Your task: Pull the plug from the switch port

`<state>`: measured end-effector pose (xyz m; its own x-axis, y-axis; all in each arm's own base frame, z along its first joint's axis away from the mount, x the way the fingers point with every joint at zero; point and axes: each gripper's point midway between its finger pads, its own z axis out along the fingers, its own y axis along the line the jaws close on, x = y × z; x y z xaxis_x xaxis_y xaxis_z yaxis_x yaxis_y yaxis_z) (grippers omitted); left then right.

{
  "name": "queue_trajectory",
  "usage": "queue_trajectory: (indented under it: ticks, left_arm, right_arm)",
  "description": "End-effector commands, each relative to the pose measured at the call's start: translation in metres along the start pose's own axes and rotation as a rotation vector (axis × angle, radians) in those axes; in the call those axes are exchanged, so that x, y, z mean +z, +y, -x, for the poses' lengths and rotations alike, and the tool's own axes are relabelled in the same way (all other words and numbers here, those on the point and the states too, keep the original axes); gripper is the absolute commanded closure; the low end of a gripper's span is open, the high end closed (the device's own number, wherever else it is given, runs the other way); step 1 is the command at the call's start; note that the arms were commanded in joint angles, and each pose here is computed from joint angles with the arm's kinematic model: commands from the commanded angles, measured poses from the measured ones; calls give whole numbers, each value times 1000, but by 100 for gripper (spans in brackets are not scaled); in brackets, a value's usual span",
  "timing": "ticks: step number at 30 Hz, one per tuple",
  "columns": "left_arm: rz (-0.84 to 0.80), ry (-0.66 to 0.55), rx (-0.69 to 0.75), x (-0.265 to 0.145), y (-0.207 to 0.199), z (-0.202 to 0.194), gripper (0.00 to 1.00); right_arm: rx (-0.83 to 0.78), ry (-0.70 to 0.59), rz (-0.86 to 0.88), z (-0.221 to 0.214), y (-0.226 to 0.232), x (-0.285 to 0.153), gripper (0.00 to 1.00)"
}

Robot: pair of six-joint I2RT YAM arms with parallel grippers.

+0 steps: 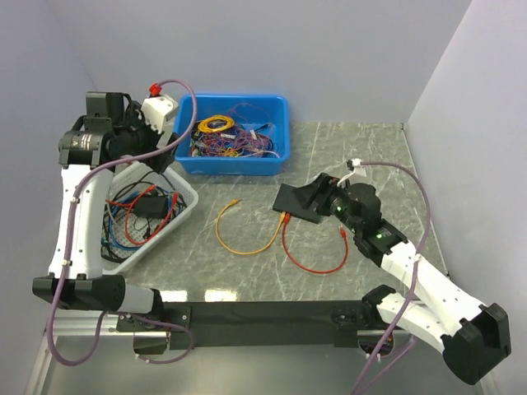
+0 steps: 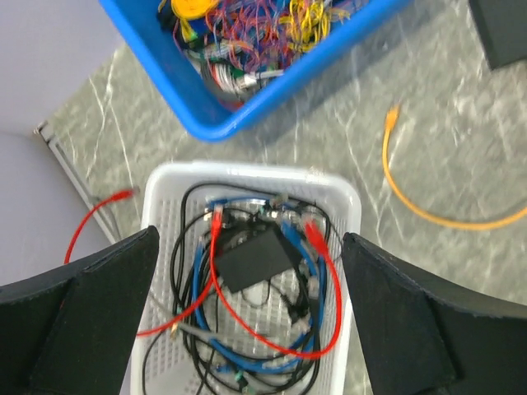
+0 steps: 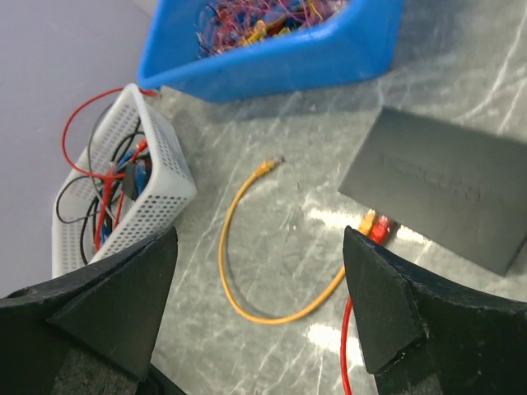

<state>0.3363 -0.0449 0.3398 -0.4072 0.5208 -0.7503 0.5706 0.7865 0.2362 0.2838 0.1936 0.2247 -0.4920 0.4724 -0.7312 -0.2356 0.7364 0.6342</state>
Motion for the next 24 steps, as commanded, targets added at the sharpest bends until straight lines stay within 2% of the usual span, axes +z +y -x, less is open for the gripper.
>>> queue_trajectory:
  ticks: [1, 3, 5, 8, 9, 10, 13, 16, 17, 19, 20, 24]
  left_arm:
    - [21, 24, -46, 27, 1, -2, 1]
    - [43, 61, -53, 38, 5, -10, 1]
    - [-35, 48, -57, 46, -11, -7, 1]
    - [-244, -39, -25, 51, -65, 18, 1]
    - [-267, -76, -6, 55, -76, 29, 1]
    - [-316, -74, 32, 64, -104, 32, 1]
    - [-344, -68, 99, 98, -149, 37, 1]
    - [-344, -3, 143, 143, -179, 28, 1]
    - [-340, 62, 146, 165, -186, 16, 1]
    - [-367, 79, 158, 180, -199, 20, 1]
    - [-398, 118, 143, 196, -208, 10, 1]
    - [-460, 166, 107, 218, -226, -5, 1]
  right_arm:
    - [69, -35, 40, 7, 10, 0, 13]
    - [73, -27, 25, 1, 4, 0, 13]
    - [76, -19, 9, -4, -2, 0, 13]
    - [109, 9, -3, -18, -11, 3, 14]
    - [144, 25, -7, -25, -13, 7, 14]
    - [160, 34, 23, -28, -9, 9, 15]
    - [215, 61, 15, -43, -17, 20, 18]
    - [271, 82, 9, -55, -25, 32, 22]
    - [298, 119, -4, -68, -31, 37, 26]
    - [331, 123, -7, -72, -35, 44, 32]
    - [361, 143, -29, -82, -42, 47, 38]
    - [418, 132, -75, -93, -60, 55, 45]
